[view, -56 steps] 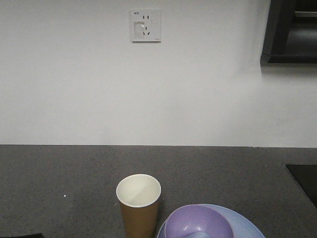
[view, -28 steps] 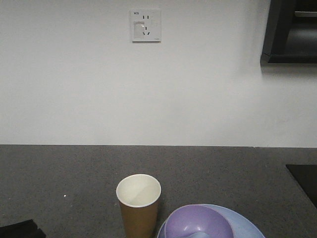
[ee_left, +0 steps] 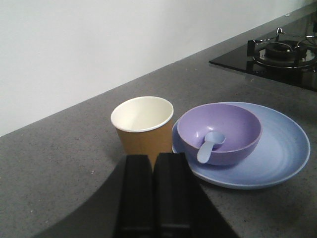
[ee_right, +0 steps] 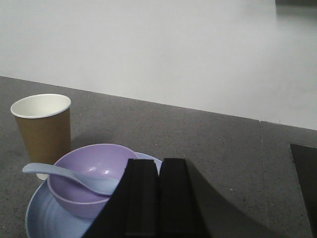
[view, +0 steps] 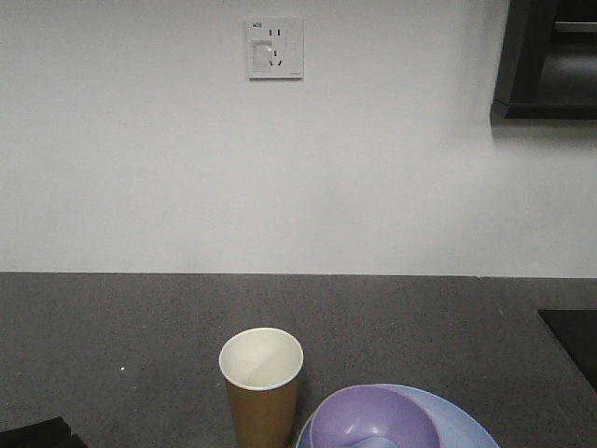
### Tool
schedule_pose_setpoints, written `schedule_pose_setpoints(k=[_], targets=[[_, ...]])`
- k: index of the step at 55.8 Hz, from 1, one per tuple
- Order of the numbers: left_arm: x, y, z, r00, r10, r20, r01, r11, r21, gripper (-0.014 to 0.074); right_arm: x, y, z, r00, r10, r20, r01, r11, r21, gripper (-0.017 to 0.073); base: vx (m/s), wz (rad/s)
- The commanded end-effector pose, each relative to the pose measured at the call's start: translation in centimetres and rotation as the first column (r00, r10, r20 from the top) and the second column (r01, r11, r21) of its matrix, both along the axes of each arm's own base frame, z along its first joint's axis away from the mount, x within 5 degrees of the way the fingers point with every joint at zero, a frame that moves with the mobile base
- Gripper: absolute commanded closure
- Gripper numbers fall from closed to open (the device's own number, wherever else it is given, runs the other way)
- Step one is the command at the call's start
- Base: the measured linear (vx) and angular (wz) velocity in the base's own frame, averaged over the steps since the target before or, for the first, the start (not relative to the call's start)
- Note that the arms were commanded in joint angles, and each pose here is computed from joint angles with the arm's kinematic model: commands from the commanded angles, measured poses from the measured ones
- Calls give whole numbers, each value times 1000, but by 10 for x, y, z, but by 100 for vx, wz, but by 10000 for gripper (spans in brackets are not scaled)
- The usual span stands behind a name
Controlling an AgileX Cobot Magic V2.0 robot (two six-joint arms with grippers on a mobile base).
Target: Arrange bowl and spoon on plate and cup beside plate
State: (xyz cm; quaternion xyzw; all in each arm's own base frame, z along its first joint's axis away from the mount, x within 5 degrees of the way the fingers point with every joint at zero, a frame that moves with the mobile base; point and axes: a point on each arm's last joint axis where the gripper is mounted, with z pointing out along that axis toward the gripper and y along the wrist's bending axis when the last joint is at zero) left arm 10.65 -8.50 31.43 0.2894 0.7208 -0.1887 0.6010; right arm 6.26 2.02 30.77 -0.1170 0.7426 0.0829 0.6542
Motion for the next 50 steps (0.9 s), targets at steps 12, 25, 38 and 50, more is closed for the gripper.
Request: schedule_pose_setpoints(k=[12, 25, 38, 50], targets=[[-15, 43, -52, 947, 277, 165, -240, 947, -214, 594, 1, -1, 15, 996, -16, 93, 14, 1000, 18, 567, 0, 0], [-43, 73, -96, 853, 483, 197, -432, 866, -252, 594, 1, -1, 15, 996, -16, 93, 14, 1000, 18, 567, 0, 0], [-53, 77, -102, 826, 524, 209, -485, 849, -212, 594, 1, -1, 15, 996, -15, 91, 14, 1000, 20, 567, 0, 0], [-53, 77, -102, 828, 522, 205, -483, 850, -212, 594, 1, -1, 15, 996, -15, 92, 13, 1000, 21, 567, 0, 0]])
